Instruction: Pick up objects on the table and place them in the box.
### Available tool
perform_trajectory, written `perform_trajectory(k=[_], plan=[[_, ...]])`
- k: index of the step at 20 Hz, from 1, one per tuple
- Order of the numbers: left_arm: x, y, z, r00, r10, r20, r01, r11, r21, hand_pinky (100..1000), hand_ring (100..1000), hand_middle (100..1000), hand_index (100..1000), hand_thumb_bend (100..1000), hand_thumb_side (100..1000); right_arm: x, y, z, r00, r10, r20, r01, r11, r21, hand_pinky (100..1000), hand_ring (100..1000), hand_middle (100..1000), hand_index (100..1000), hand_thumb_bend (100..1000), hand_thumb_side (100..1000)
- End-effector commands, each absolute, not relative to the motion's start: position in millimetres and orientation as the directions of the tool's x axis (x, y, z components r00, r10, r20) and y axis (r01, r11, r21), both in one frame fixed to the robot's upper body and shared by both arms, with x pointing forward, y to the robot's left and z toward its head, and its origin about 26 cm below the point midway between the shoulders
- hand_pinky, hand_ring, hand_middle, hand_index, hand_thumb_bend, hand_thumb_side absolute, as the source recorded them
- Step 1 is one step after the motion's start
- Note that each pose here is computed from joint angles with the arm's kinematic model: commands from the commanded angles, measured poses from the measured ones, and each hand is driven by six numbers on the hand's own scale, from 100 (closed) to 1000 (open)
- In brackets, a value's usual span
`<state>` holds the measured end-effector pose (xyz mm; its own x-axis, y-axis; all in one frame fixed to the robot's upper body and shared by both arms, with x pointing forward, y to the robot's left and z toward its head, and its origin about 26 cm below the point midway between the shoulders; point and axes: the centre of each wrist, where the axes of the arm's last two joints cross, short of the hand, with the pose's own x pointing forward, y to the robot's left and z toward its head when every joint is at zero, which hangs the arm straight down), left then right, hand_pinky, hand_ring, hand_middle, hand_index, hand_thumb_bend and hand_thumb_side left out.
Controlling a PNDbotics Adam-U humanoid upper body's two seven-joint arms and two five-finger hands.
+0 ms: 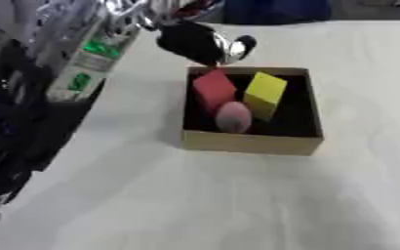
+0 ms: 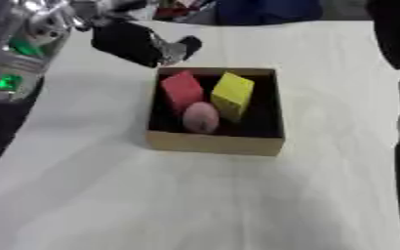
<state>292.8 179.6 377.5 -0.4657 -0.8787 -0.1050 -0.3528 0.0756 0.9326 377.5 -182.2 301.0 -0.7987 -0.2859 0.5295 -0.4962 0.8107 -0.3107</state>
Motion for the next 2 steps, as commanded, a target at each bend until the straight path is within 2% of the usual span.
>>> perform_trajectory(k=[1, 2], plan=[[287.0, 198.3, 384.8, -0.498, -0.867, 0.002, -0.480, 0.278, 0.832, 640, 744, 656, 893, 212, 902, 371.4, -183.0, 310.2, -0.815, -0.299, 0.497, -0.489, 0.816, -0.310, 991, 855, 604, 707, 100, 775], [288.5, 202.6, 381.6, -0.517, -0.855, 0.046, -0.494, 0.342, 0.799, 625, 736, 648, 889, 186, 930, 370.9, -182.4, 309.9, -0.813, -0.304, 0.497, -0.491, 0.816, -0.306, 990, 855, 604, 707, 100, 765]])
